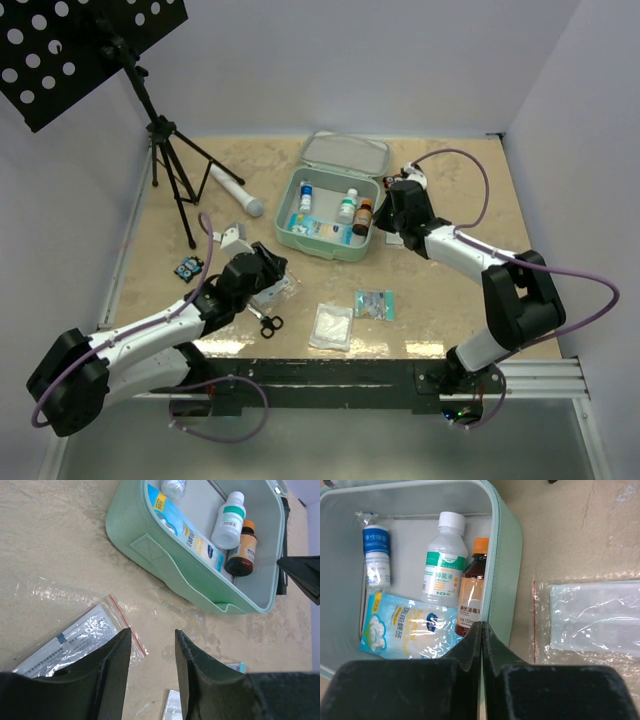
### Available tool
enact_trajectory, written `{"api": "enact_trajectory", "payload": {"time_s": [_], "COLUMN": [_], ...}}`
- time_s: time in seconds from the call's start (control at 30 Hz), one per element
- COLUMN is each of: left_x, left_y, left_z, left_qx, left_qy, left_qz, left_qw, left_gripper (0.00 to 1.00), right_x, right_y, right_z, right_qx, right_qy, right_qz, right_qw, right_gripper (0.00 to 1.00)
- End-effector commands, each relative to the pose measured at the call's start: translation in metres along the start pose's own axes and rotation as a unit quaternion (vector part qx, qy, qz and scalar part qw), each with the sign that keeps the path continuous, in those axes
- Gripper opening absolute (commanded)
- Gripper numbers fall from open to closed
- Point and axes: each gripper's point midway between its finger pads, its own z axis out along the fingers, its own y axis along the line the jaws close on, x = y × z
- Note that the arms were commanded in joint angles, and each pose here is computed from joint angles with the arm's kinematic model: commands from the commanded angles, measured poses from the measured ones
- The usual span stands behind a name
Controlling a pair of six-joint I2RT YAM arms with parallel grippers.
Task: Organize the medicine kit
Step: Adjust the medicine pouch at the center of the board.
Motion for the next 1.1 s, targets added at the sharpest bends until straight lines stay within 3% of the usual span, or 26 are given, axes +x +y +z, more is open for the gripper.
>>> {"api": "enact_trajectory", "payload": {"time_s": [0.0, 0.4, 0.43, 0.6, 0.7, 0.87, 1.07], "left_x": [-0.026, -0.047, -0.049, -0.051, -0.054, -0.057, -0.058], "left_y": [-0.033, -0.022, -0.019, -0.015, -0.014, -0.016, -0.018], "left_z": [0.005, 0.014, 0.014, 0.017, 0.019, 0.02, 0.022], "left_qx": [0.035, 0.012, 0.009, 0.0, -0.003, -0.006, -0.004], "left_qy": [-0.03, -0.05, -0.053, -0.054, -0.058, -0.061, -0.062], "left_qz": [-0.03, -0.032, -0.031, -0.031, -0.034, -0.038, -0.035], "left_qw": [0.998, 0.998, 0.998, 0.998, 0.998, 0.997, 0.997], "left_gripper": [0.45, 0.46, 0.47, 0.47, 0.48, 0.62, 0.63], "right_x": [0.049, 0.067, 0.064, 0.028, 0.015, -0.004, -0.007], "right_y": [0.009, 0.036, 0.036, 0.032, 0.023, 0.015, 0.031], "right_z": [-0.015, -0.037, -0.039, -0.042, -0.034, -0.014, 0.006], "right_qx": [-0.026, -0.06, -0.06, -0.02, 0.012, 0.016, -0.002], "right_qy": [0.071, 0.08, 0.077, 0.022, 0.007, 0.002, 0.009], "right_qz": [-0.004, -0.03, -0.033, -0.058, -0.073, -0.057, -0.041], "right_qw": [0.997, 0.995, 0.995, 0.998, 0.997, 0.998, 0.999], "right_gripper": [0.0, 0.0, 0.03, 0.4, 0.5, 0.53, 0.51]}}
